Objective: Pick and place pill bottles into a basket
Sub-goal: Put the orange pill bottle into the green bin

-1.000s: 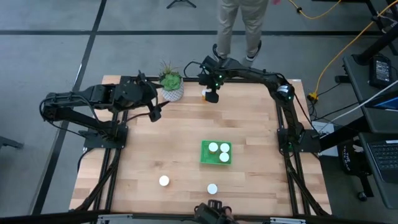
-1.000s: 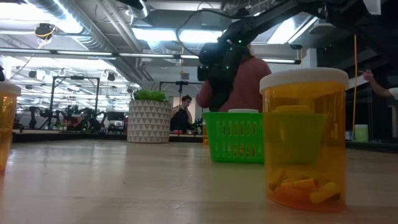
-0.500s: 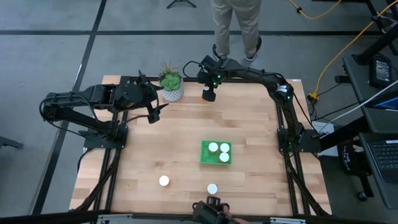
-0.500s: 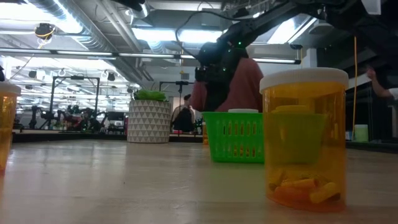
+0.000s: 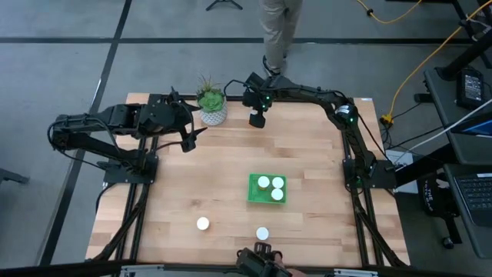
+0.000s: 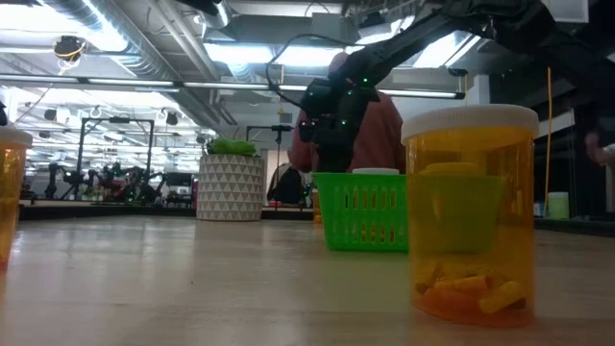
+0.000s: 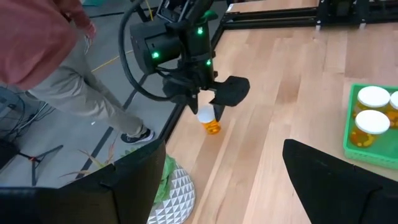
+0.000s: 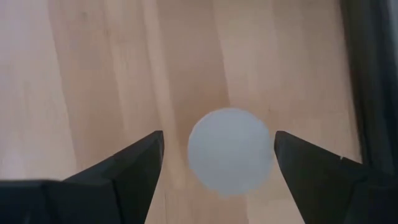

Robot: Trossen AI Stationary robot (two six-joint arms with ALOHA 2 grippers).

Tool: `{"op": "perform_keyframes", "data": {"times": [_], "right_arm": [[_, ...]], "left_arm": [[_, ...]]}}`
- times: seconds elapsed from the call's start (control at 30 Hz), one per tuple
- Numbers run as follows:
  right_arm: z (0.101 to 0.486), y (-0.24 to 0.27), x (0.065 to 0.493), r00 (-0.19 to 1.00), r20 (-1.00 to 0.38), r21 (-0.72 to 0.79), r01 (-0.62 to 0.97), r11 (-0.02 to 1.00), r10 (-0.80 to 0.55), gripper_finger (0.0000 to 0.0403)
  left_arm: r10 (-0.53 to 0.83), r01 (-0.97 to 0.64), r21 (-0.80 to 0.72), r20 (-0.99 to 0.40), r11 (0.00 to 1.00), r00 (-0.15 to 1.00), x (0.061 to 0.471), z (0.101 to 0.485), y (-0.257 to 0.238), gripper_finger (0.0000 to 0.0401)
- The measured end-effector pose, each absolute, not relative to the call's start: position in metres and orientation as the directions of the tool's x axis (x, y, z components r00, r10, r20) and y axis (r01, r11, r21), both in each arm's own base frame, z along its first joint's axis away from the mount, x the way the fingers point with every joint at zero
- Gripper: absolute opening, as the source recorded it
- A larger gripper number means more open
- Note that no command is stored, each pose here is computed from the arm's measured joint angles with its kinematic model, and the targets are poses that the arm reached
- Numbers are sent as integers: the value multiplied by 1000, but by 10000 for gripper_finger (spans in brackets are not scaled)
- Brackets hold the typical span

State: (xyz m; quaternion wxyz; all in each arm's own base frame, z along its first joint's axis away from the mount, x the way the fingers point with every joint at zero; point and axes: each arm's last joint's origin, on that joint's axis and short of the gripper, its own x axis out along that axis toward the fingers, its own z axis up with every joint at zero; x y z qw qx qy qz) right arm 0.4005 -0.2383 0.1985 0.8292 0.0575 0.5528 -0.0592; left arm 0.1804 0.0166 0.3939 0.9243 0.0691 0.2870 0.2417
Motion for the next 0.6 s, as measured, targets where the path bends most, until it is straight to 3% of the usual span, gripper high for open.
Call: {"op": "perform_keyframes", "data": {"times": [0.6], "right_arm": [[192,-239,401,361,-932,33,165,986,-29,307]], "left_arm": [[490,-412,264,-492,872,720,179,395,17,320]]}}
